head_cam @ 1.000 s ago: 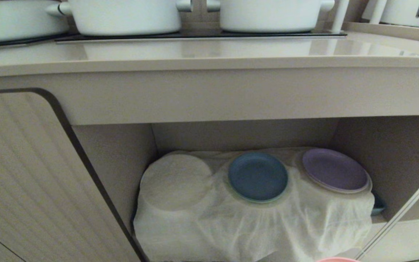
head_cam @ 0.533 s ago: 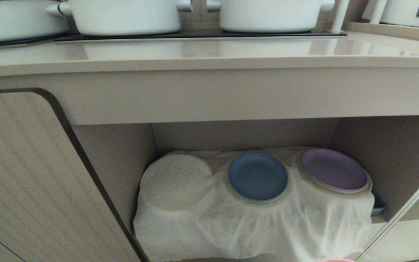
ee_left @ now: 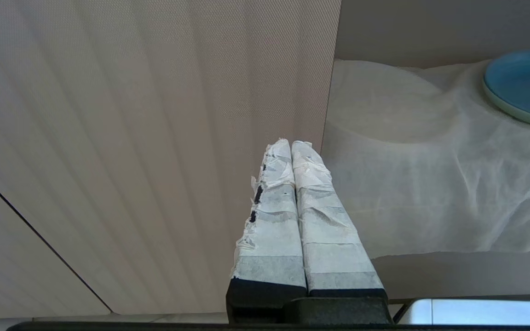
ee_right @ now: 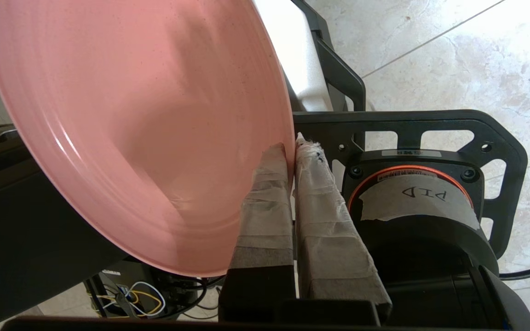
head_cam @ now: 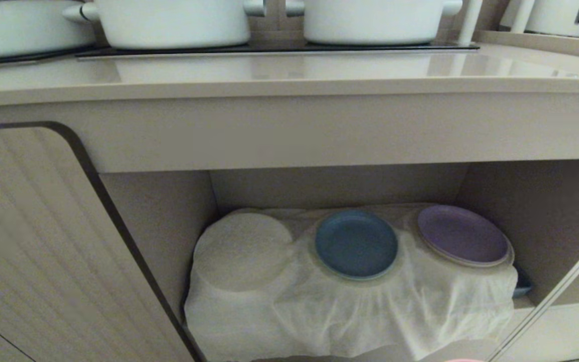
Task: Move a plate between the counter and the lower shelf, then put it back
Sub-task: Put the plate in the cupboard
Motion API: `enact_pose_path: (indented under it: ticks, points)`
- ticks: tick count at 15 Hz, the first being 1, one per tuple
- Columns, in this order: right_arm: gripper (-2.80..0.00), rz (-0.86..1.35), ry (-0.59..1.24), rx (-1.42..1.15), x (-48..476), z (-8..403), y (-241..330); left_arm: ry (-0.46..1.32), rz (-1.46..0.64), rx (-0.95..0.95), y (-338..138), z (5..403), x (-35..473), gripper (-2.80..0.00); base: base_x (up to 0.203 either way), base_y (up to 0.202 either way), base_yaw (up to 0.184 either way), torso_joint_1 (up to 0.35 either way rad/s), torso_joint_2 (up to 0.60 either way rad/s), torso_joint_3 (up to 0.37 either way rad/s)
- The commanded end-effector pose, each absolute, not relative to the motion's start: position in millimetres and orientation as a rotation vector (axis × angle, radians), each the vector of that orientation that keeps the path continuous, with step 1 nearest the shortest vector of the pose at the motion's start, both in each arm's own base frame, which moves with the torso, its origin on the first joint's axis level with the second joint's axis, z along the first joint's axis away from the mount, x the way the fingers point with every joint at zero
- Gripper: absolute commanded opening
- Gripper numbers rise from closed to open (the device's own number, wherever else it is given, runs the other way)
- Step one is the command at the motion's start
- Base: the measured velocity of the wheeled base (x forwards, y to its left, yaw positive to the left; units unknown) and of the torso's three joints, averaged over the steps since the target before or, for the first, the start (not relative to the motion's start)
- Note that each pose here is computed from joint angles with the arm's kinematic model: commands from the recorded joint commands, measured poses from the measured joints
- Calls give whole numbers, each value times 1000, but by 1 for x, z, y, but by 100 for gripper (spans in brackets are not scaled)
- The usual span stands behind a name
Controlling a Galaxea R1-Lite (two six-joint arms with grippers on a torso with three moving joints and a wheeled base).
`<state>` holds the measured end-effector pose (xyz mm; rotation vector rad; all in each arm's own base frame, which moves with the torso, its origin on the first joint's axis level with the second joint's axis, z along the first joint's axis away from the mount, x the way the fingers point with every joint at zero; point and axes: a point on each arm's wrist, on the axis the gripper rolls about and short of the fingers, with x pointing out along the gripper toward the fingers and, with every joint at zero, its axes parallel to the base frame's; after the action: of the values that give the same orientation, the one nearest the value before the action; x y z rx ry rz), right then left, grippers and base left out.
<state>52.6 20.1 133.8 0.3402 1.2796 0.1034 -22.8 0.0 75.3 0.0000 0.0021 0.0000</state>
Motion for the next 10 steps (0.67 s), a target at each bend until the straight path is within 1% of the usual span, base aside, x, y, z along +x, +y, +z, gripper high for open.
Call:
enact_pose_path:
  ticks: [1, 10]
  points:
    - [-280, 100, 1288, 343, 52, 133, 20, 2, 0, 0, 0, 75, -23, -280, 0, 0, 0, 0, 0, 0]
    - [-280, 75, 1304, 364, 51, 129, 20, 2, 0, 0, 0, 75, -23, -280, 0, 0, 0, 0, 0, 0]
